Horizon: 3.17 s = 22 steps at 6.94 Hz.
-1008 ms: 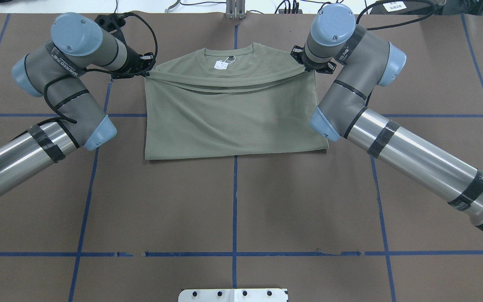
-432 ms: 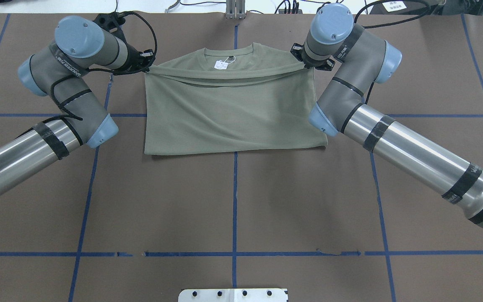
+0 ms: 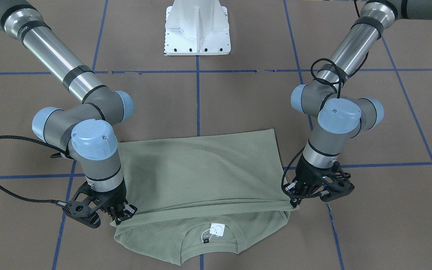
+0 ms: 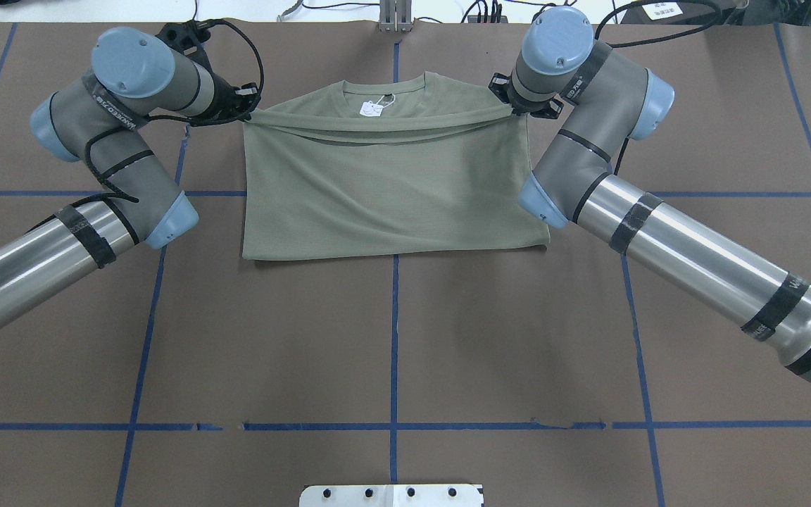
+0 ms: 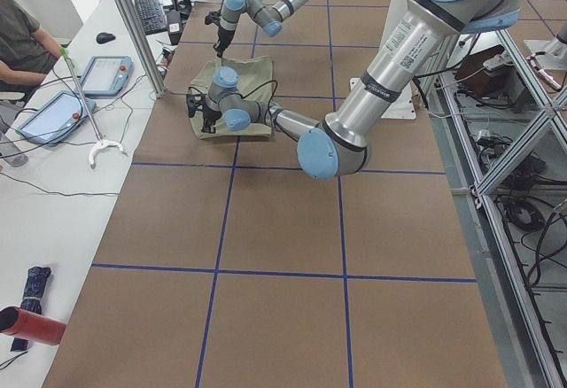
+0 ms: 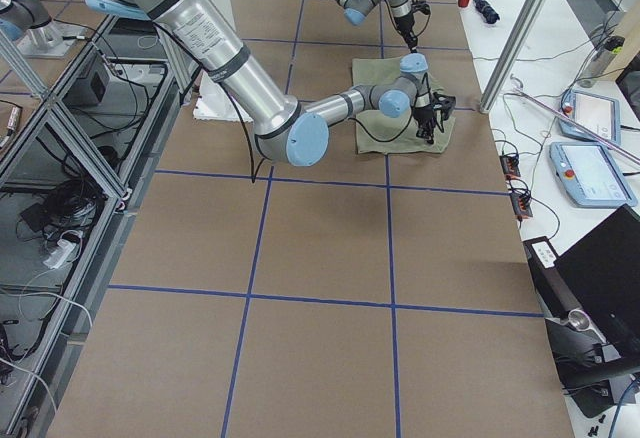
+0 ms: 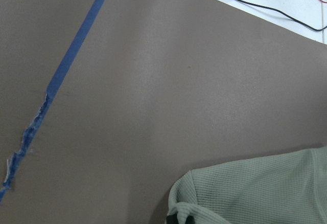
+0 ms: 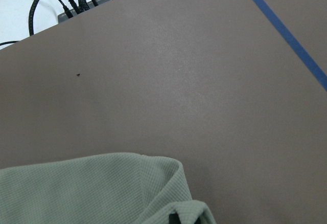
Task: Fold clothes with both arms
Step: 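Open both grippers and draw them back from the folded shirt, then grasp the folded shirt's near corner with the right gripper and drag it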
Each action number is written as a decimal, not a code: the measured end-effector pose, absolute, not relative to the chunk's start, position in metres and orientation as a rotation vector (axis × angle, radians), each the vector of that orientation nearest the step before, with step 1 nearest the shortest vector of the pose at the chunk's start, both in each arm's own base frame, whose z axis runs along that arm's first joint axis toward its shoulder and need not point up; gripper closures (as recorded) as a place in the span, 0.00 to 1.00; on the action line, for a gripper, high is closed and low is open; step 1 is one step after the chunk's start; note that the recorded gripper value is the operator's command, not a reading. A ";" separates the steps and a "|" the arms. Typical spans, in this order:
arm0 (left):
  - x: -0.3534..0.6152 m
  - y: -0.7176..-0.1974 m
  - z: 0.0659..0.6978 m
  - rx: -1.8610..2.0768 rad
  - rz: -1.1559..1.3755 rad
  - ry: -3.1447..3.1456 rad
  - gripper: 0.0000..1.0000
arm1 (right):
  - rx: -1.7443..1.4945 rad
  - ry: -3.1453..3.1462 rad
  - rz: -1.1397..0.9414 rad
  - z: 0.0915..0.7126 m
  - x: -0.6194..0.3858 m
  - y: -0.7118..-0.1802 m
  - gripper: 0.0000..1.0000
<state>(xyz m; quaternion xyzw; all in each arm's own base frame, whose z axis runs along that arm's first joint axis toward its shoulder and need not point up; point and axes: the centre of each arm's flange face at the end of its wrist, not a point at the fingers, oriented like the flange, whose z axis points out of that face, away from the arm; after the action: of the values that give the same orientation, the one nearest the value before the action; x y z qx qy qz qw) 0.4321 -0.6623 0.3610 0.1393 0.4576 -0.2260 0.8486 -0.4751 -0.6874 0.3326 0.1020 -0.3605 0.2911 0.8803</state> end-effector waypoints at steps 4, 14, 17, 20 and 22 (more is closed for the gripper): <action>0.425 -0.660 0.354 0.316 -0.466 1.004 0.50 | 0.228 -0.853 0.595 0.323 -0.437 -0.645 0.00; 0.412 -0.644 0.351 0.307 -0.445 1.039 0.51 | 0.044 -0.919 0.687 0.380 -0.457 -0.460 0.37; 0.412 -0.644 0.351 0.307 -0.445 1.039 0.51 | 0.049 -0.904 0.687 0.387 -0.461 -0.457 1.00; 0.412 -0.644 0.351 0.307 -0.445 1.038 0.51 | 0.053 -0.913 0.684 0.383 -0.457 -0.456 1.00; 0.411 -0.644 0.349 0.309 -0.444 1.042 0.51 | 0.046 -0.937 0.669 0.379 -0.438 -0.437 1.00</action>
<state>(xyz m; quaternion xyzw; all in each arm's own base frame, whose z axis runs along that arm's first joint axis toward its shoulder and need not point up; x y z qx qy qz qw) 0.4114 -0.6437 0.3486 0.1457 0.4914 -0.2096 0.8327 -0.4382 -0.4367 0.3789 0.0218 -0.4430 0.3165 0.8385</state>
